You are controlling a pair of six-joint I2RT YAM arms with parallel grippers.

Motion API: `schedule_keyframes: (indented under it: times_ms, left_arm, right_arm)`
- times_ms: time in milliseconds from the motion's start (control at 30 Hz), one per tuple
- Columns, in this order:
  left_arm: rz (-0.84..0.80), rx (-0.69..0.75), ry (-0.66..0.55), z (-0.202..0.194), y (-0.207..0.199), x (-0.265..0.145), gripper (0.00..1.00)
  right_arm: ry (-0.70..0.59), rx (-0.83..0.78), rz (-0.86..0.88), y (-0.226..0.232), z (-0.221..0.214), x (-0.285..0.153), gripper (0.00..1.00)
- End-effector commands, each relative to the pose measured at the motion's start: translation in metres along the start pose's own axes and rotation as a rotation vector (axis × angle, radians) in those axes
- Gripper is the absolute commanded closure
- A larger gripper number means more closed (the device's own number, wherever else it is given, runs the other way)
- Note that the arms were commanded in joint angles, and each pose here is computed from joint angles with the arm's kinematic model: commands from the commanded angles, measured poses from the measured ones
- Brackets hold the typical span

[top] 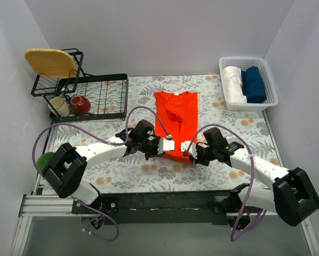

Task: Roll the t-shirts
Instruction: Roll the T-shirt to the center of the board.

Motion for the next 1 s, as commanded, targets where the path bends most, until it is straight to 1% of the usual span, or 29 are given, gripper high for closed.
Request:
schedule_keyframes:
  times_ms: [0, 67, 133, 200, 233, 300, 333, 367, 400, 533, 600, 733, 967]
  left_arm:
    - [-0.183, -0.171, 0.072, -0.004, -0.032, -0.020, 1.00]
    - [-0.200, -0.192, 0.067, -0.004, -0.033, -0.024, 1.00]
    - [-0.226, -0.205, 0.081, -0.004, -0.033, -0.029, 1.00]
    - [-0.249, -0.250, 0.102, -0.009, -0.027, -0.031, 1.00]
    - [-0.254, -0.272, 0.107, -0.010, -0.023, -0.030, 1.00]
    - [-0.283, -0.354, 0.125, -0.019, -0.016, -0.029, 1.00]
    - [-0.283, -0.364, 0.111, -0.014, -0.007, -0.029, 1.00]
    - [-0.288, -0.387, 0.113, -0.017, -0.003, -0.031, 1.00]
    - [-0.302, -0.405, 0.121, -0.020, 0.001, -0.027, 1.00]
    - [-0.336, -0.437, 0.110, -0.021, 0.010, -0.022, 1.00]
    - [-0.342, -0.439, 0.108, -0.022, 0.014, -0.020, 1.00]
    - [-0.355, -0.461, 0.128, -0.031, 0.021, -0.014, 1.00]
    - [-0.326, -0.486, 0.133, -0.040, 0.039, -0.007, 1.00]
  right_arm:
    - [-0.051, 0.088, 0.151, 0.005, 0.014, -0.018, 0.92]
    - [-0.061, 0.083, 0.165, -0.005, 0.018, -0.024, 0.93]
    - [-0.061, 0.119, 0.227, 0.001, 0.018, -0.029, 0.94]
    - [-0.079, 0.123, 0.269, -0.006, 0.023, -0.031, 0.94]
    - [-0.071, 0.159, 0.313, -0.001, 0.022, -0.035, 0.94]
    - [-0.088, 0.182, 0.353, -0.009, 0.023, -0.033, 0.94]
    - [-0.090, 0.203, 0.374, -0.009, 0.023, -0.033, 0.94]
    - [-0.083, 0.240, 0.414, -0.006, 0.019, -0.030, 0.94]
    - [-0.091, 0.249, 0.412, -0.012, 0.019, -0.030, 0.94]
    - [-0.098, 0.286, 0.423, -0.025, 0.015, -0.025, 0.94]
    - [-0.087, 0.314, 0.455, -0.026, 0.009, -0.020, 0.94]
    - [-0.089, 0.344, 0.473, -0.044, 0.001, -0.012, 0.93]
    - [-0.084, 0.386, 0.526, -0.062, -0.010, 0.003, 0.93]
Point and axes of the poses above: each gripper's point midway between its finger pads, its own x axis out along the fingers, its own y axis along the line the jaws close on, z = x × y, the point moved 4 cm from there along -x, back along the fingers, and after that the axes turned 10 degrees about -x, right-handed, at the moved point
